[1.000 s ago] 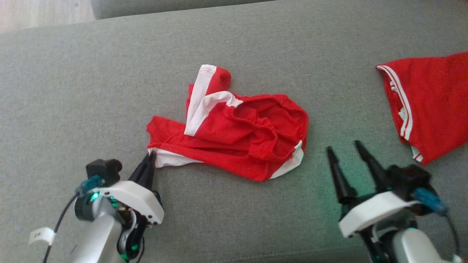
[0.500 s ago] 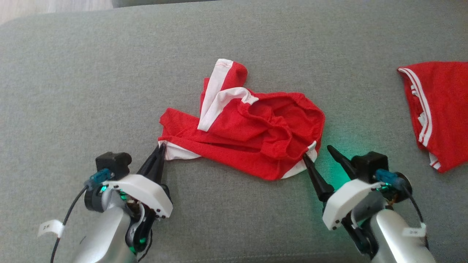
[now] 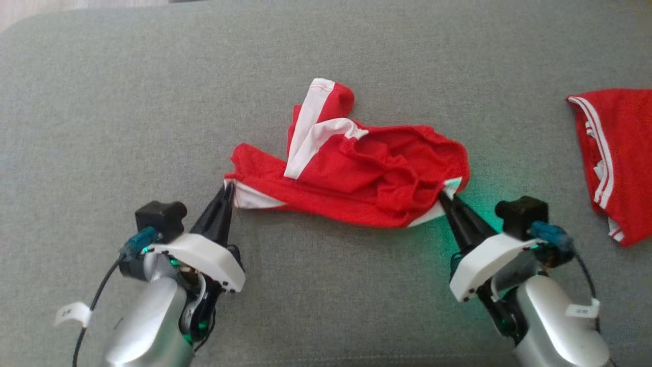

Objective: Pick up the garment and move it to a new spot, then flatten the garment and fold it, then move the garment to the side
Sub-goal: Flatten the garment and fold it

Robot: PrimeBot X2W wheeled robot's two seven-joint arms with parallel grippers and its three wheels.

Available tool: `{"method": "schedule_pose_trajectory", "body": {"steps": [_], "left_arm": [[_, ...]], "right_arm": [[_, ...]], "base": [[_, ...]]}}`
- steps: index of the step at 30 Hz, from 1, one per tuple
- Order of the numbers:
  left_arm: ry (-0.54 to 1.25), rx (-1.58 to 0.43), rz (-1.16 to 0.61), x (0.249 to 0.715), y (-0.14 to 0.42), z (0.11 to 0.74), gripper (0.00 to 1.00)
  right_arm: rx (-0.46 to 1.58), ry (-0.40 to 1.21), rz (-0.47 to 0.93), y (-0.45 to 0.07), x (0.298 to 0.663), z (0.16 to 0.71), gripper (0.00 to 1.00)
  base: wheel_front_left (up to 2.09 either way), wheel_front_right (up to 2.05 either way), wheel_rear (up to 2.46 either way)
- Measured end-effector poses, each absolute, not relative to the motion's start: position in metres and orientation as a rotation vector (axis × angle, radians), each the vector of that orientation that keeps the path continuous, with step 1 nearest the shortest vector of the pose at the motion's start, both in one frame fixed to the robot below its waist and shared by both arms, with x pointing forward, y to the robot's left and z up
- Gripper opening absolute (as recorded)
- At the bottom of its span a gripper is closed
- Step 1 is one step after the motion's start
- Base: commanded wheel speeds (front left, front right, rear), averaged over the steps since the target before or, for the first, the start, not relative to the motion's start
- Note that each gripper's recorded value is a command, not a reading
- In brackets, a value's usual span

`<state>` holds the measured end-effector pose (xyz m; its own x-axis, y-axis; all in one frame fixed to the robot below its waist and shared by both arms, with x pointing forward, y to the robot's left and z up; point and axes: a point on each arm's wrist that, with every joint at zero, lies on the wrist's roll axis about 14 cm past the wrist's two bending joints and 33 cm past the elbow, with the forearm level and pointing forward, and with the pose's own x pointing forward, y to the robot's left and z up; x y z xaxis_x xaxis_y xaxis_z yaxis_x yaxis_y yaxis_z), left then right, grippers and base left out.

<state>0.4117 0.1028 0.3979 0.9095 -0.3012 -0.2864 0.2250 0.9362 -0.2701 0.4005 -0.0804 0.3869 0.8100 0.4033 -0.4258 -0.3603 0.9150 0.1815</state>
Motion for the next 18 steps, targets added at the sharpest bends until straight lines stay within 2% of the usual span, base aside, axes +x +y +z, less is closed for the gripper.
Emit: {"method": "schedule_pose_trajectory", "body": {"steps": [10, 18], "left_arm": [[-0.008, -0.170, -0.296, 0.418, 0.100, 0.499, 0.00], [-0.418, -0.106, -0.335, 0.409, 0.097, 0.634, 0.00]], "right_arm": [[0.150, 0.174, 0.327, -0.107, 0.417, 0.480, 0.00], [0.127, -0.186, 0.308, -0.123, 0.422, 0.613, 0.00]], "base": [[0.00, 0.00, 0.00], [0.00, 0.00, 0.00]]}}
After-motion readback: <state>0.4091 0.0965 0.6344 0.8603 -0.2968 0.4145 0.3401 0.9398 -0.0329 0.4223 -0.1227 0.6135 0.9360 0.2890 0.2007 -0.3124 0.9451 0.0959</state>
